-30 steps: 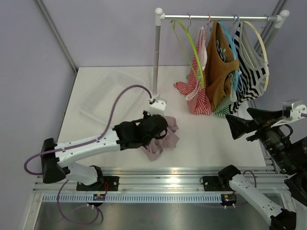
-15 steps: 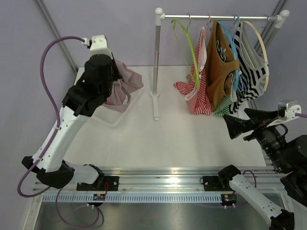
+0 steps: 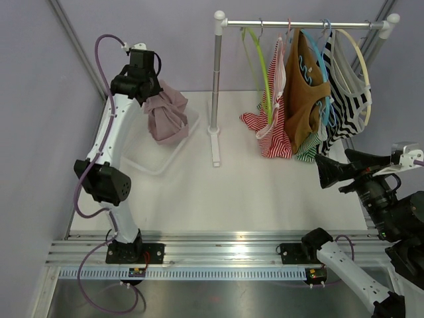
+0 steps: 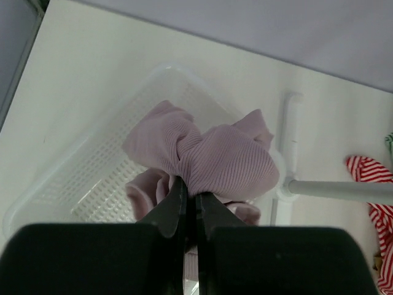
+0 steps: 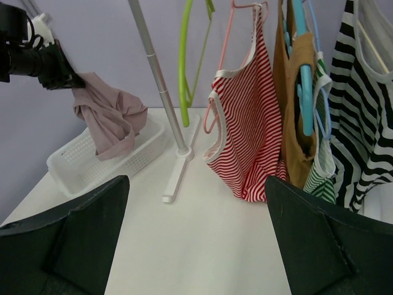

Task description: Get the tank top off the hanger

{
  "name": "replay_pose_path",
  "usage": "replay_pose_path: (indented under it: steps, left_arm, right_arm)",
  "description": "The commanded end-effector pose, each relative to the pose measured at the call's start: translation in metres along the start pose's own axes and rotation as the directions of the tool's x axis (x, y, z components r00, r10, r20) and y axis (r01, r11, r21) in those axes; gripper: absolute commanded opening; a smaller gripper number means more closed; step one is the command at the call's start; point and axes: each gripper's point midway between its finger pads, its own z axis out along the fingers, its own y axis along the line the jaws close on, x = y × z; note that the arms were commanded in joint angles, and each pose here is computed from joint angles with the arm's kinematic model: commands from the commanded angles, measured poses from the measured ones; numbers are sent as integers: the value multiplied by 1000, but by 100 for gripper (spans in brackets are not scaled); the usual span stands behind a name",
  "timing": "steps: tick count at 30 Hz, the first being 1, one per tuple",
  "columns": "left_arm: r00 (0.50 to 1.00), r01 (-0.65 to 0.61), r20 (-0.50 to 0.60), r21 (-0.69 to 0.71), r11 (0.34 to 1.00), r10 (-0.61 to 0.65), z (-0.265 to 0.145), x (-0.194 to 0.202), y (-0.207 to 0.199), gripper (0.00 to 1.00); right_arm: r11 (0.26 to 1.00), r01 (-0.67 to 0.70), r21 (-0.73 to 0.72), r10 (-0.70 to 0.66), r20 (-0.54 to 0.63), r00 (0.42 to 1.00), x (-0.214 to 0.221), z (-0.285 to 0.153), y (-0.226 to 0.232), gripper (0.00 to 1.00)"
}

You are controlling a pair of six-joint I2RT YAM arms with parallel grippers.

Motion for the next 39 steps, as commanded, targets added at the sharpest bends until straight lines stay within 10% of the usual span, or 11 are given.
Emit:
replay_pose_path:
  steps: [1,6,7,8,21,26,39]
  left_arm:
    - [993,121,-11,-48,992,-121,12,-10,25,0]
    - [977,166,-108,-140,976,-182,52,21,64,27]
    - [975,164,-129,-127,978,-181,55,26,63,81]
    - [971,165,-158,-97,982,-179,54,29,60,99]
    - [995,96,-32,245,965,-91,-114,28,20,99]
    - [995,59,52,400,915,-87,-180,69,8,99]
    - [994,-83,99,365,927,50,-197,141,51,99]
  right_arm:
    - [994,-28,106,24,46,999,-11,12,-15,99]
    - [995,-31,99,29,24,999,-18,25,-8,99]
    - [995,-26,94,26,6,1000,-16,33,-5,100]
    - [995,-21,93,20,8,1000,-19,36,-4,100]
    - [905,185,382,-137,-149,979,-44,153,-28,99]
    - [916,212,340,-153,-193,969,-45,203,-20,83]
    - [931,187,314,-71,-345,936,17,316,-38,59]
